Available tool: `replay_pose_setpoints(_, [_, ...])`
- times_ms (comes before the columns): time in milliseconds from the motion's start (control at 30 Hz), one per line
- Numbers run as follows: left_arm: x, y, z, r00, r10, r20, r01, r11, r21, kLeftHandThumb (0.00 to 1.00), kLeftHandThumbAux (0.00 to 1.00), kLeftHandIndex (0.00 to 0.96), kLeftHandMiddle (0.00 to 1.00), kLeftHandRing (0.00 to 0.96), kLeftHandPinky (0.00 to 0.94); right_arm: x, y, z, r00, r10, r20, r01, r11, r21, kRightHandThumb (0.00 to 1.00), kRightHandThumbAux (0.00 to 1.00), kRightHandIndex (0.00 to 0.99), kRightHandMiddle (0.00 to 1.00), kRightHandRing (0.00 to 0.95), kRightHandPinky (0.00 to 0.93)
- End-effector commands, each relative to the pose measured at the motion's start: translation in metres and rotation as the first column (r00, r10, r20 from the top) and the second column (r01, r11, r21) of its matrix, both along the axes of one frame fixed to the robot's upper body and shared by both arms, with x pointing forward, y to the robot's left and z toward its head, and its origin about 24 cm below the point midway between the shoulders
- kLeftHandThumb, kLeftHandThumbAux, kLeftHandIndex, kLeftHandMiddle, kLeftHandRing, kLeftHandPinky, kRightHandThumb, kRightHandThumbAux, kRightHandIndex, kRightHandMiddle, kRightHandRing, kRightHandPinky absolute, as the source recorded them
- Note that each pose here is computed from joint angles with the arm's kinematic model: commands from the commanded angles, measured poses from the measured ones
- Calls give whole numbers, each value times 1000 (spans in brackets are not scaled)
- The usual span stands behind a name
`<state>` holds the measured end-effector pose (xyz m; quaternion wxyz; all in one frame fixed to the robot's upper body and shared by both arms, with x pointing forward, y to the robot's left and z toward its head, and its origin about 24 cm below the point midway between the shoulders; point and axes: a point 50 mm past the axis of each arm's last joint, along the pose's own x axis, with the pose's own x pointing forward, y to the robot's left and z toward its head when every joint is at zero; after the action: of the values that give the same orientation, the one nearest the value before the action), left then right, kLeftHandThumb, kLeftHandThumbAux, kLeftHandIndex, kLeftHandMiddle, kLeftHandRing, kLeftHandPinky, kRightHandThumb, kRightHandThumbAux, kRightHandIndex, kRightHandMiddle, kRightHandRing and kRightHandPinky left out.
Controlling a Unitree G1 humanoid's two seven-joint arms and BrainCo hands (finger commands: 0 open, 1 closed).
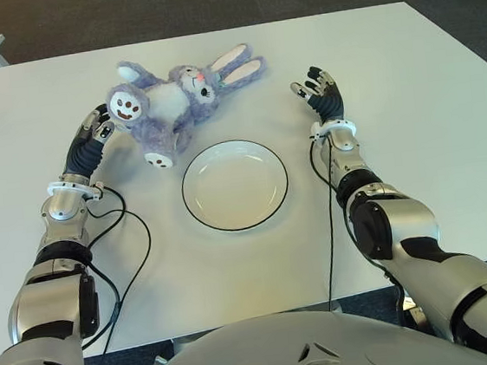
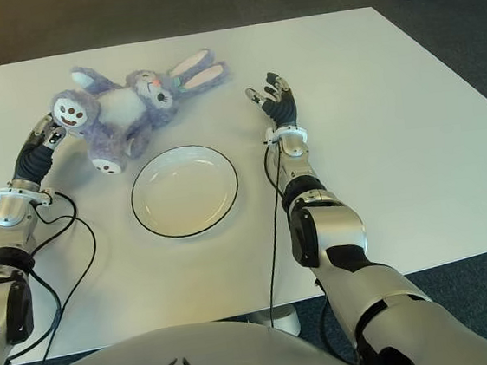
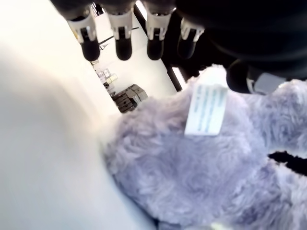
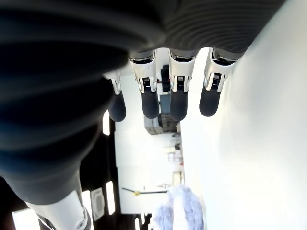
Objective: Put the doll into the plate.
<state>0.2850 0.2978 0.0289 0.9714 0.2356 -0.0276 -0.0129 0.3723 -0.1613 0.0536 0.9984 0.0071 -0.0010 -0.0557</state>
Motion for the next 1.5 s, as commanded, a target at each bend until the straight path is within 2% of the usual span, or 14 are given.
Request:
replay_pose_setpoints(33, [-100, -23, -108, 909, 25, -416, -57, 996, -66, 564, 199, 0, 0, 0, 0, -32, -6, -57, 978, -16, -209, 20, 1000, 15, 227, 766, 128, 126, 114, 131])
replay_pose_setpoints(533, [-98, -27, -107, 916, 11, -402, 2, 999, 32, 518, 177, 0, 0, 0, 0, -32, -5, -56, 978, -17, -209, 19, 1000, 9, 225, 755, 145, 126, 113, 137])
replay_pose_setpoints(1500, [-98, -32, -107, 915, -30, -402, 72, 993, 92, 500, 154, 0, 0, 0, 0, -32, -4, -56, 978, -14, -209, 18, 1000, 16, 246, 763, 149, 129, 115, 133])
